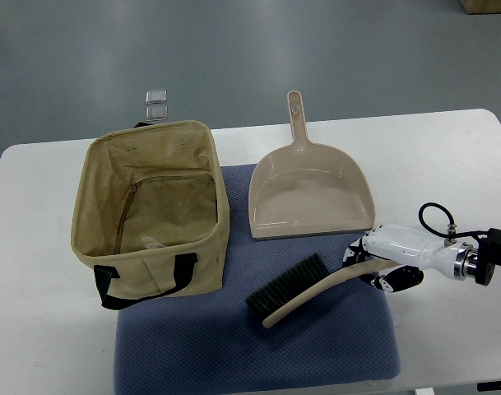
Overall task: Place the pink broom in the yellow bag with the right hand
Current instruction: 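Lift the brush with the right hand and carry it over the tan bag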
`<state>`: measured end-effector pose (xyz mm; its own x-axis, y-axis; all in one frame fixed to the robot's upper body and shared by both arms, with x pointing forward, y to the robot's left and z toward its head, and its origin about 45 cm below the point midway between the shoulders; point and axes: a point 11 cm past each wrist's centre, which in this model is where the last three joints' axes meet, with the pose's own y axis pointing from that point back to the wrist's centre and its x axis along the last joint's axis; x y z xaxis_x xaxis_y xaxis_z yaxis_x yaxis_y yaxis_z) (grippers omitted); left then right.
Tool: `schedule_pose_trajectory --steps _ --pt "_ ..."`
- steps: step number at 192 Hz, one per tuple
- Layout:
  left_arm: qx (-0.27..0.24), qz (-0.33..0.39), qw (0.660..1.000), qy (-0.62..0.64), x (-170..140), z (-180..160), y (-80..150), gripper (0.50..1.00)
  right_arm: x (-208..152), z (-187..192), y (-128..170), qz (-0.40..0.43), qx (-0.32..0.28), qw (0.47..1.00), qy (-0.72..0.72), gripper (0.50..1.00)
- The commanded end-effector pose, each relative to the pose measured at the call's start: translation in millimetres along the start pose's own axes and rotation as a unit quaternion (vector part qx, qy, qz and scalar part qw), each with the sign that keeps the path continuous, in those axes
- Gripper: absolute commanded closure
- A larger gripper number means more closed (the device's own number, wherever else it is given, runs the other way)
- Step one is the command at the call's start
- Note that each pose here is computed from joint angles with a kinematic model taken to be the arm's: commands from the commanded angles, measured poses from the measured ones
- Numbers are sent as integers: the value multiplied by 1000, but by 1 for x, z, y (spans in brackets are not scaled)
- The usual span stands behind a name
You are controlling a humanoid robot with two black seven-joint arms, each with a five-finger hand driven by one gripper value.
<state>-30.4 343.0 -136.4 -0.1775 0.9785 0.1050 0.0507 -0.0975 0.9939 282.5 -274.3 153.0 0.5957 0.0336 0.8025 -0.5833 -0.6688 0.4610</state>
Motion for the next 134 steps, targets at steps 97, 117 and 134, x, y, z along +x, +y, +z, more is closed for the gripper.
schedule_pose_trajectory --steps 97,117,134 --pt "0 0 1000 -1 0 0 0 500 89 17 14 121 -25 991 50 1000" --pt "0 0 1000 0 0 0 0 500 123 23 26 159 -36 986 43 1000" --pt "0 -1 1000 0 -1 0 0 500 158 24 38 186 -43 980 55 1000"
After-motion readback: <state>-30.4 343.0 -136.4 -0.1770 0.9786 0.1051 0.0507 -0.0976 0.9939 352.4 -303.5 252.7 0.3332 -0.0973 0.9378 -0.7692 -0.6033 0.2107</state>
